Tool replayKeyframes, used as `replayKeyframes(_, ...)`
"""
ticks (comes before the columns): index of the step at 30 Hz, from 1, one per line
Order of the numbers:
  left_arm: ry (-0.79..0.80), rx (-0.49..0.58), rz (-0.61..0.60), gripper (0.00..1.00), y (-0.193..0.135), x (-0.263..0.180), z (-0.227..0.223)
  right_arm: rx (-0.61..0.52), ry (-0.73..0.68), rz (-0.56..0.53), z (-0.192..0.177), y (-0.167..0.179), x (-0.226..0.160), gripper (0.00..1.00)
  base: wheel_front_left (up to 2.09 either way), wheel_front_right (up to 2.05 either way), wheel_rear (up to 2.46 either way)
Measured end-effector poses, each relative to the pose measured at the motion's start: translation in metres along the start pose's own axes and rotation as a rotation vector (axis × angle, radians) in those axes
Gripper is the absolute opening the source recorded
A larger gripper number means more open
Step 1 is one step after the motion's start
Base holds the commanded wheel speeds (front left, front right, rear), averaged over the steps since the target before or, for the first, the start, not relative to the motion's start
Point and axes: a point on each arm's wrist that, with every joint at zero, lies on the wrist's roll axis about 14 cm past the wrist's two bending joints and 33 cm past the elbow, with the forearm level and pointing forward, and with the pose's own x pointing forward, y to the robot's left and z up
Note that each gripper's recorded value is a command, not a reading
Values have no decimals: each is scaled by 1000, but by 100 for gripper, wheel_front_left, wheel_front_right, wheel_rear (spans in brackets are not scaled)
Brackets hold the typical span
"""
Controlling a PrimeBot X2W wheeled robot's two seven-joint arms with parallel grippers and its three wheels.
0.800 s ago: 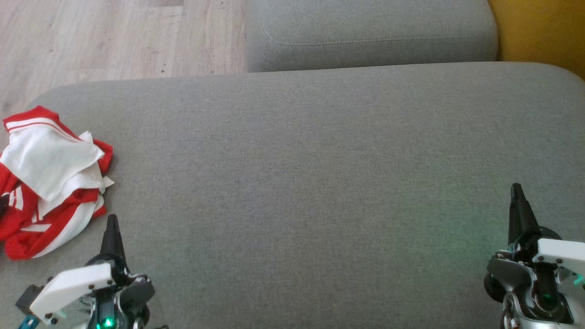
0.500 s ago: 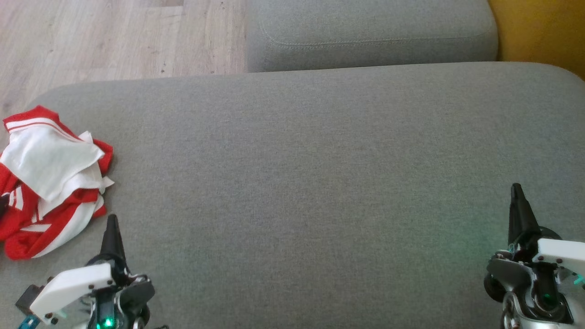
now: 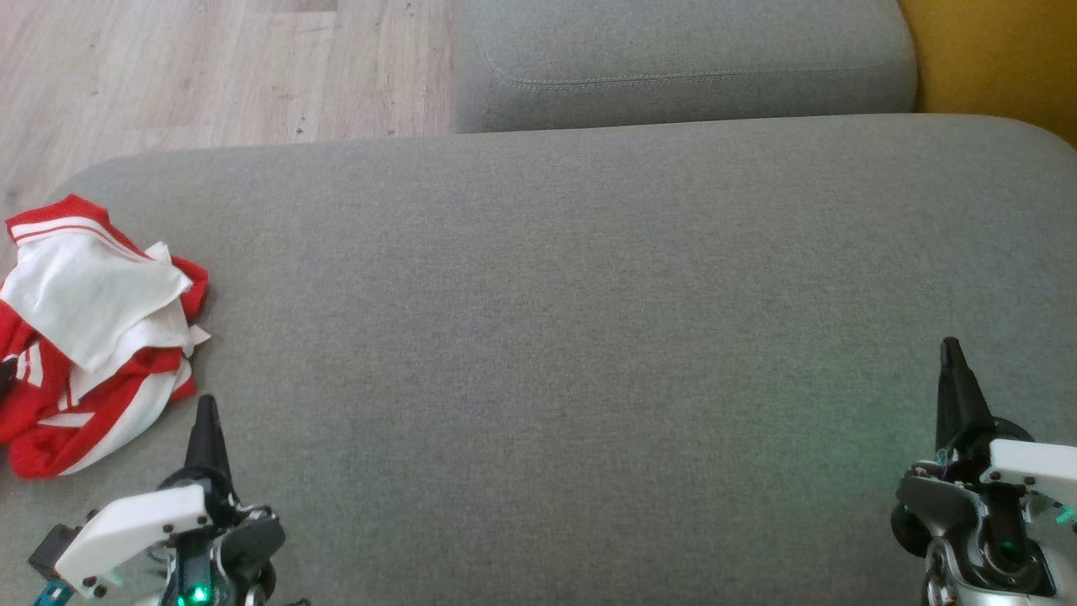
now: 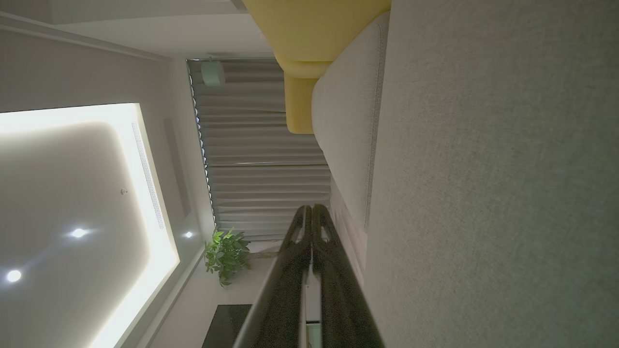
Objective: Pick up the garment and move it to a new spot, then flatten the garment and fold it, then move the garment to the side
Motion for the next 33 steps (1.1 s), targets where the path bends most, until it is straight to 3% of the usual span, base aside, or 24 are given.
replayKeyframes(33,0,0,0,0,0,0,0,0,0,0,0,0,0,0,0,0,0)
